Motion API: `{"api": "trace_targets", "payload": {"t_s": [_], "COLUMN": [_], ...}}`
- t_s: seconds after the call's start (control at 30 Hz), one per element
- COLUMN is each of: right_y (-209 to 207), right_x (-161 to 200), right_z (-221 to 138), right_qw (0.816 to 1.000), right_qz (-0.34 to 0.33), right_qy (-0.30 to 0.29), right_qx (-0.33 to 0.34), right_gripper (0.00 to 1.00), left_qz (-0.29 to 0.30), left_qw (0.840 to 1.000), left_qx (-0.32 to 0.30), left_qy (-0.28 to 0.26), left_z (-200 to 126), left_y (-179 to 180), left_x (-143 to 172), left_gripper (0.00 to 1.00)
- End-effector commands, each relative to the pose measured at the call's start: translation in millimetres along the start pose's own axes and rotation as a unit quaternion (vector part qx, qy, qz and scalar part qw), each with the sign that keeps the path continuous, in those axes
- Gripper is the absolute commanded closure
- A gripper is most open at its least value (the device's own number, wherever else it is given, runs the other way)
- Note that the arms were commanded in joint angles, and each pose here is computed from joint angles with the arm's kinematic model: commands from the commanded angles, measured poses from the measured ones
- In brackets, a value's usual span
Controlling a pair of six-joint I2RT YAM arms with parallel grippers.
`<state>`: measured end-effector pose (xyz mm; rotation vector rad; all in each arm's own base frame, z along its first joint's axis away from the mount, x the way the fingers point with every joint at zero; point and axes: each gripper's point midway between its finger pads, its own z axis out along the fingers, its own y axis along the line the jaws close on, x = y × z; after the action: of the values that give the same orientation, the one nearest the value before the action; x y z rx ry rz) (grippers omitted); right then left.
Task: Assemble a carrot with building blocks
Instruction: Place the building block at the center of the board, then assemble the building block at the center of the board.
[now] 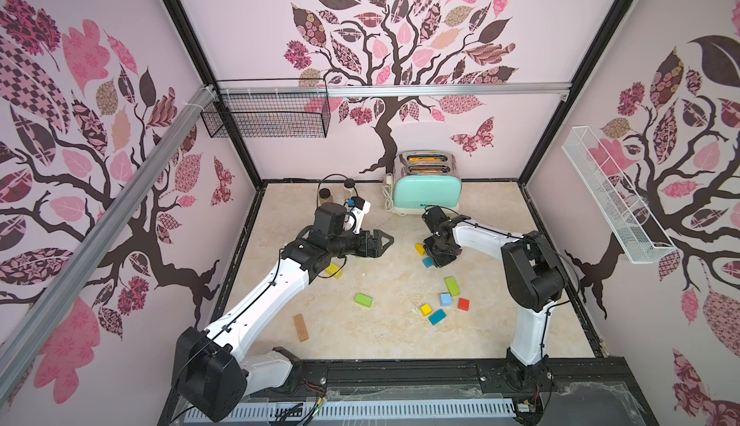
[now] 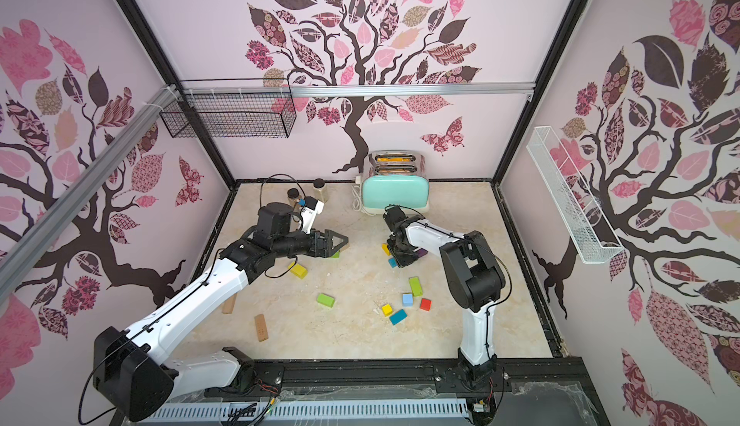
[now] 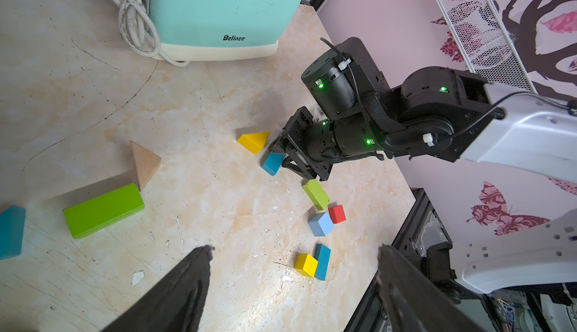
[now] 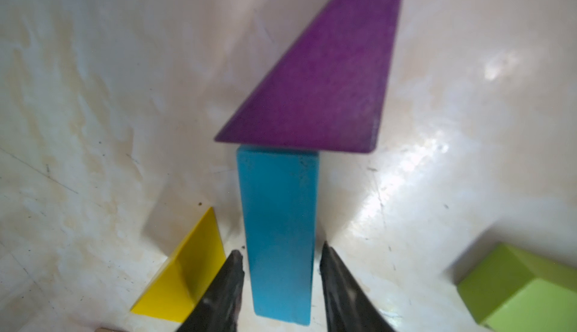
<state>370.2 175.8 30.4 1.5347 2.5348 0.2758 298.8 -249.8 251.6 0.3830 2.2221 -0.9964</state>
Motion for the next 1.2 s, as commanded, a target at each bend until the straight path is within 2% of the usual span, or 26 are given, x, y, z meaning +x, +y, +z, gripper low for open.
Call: {"api": "trace_targets", "payload": {"t_s": [0.0, 0.1, 0.27, 0.47, 0.5, 0.57, 0.67, 0.73, 0.8, 0.87, 0.97, 1.07, 1.17], "right_y": [7, 7, 12, 11, 12, 12, 23, 28, 40, 43, 53, 63, 71], "right_x": [-3, -3, -1, -5, -3, -4, 3, 6, 14, 16, 9, 3, -1], "right_z": [-4, -6, -21, -59, -65, -75, -80, -76, -69, -59, -51, -46, -41], "right_qw": [1.0, 1.0, 0.999, 0.994, 0.991, 0.985, 0.963, 0.943, 0.908, 0.887, 0.863, 0.847, 0.833], "right_qz": [0.009, 0.011, -0.02, -0.099, -0.121, -0.159, -0.258, -0.327, -0.412, -0.457, -0.502, -0.529, -0.55], "right_qy": [-0.004, -0.005, 0.003, -0.008, -0.009, -0.01, 0.003, 0.008, 0.026, 0.033, 0.008, -0.013, -0.026], "right_qx": [-0.011, -0.017, -0.029, -0.054, -0.061, -0.065, -0.077, -0.067, -0.077, -0.061, -0.06, -0.054, -0.054], "right_gripper": [0.55, 0.55, 0.53, 0.49, 0.49, 0.49, 0.49, 0.43, 0.41, 0.39, 0.33, 0.27, 0.25], "left_qz": [0.019, 0.018, 0.021, 0.009, 0.004, -0.003, -0.014, -0.027, -0.034, -0.041, -0.045, -0.047, -0.048], "left_qw": [1.0, 0.999, 0.999, 0.999, 0.999, 0.999, 0.999, 0.999, 0.999, 0.998, 0.998, 0.998, 0.998], "left_qx": [0.019, 0.023, 0.018, 0.002, -0.002, -0.005, -0.002, 0.001, 0.003, 0.004, 0.004, 0.006, 0.008], "left_qy": [-0.015, -0.016, -0.026, -0.033, -0.034, -0.033, -0.033, -0.036, -0.039, -0.039, -0.041, -0.041, -0.037], "left_z": [-2, -2, -7, -9, -9, -8, -7, -7, -7, -5, -4, -4, -3], "left_y": [-11, -12, -13, -8, -6, -5, -5, -5, -6, -6, -6, -6, -6], "left_x": [-11, -11, -14, -15, -16, -15, -15, -16, -18, -18, -19, -19, -18], "left_gripper": [0.12, 0.11, 0.11, 0.07, 0.02, 0.02, 0.02, 0.02, 0.02, 0.02, 0.02, 0.02, 0.02]}}
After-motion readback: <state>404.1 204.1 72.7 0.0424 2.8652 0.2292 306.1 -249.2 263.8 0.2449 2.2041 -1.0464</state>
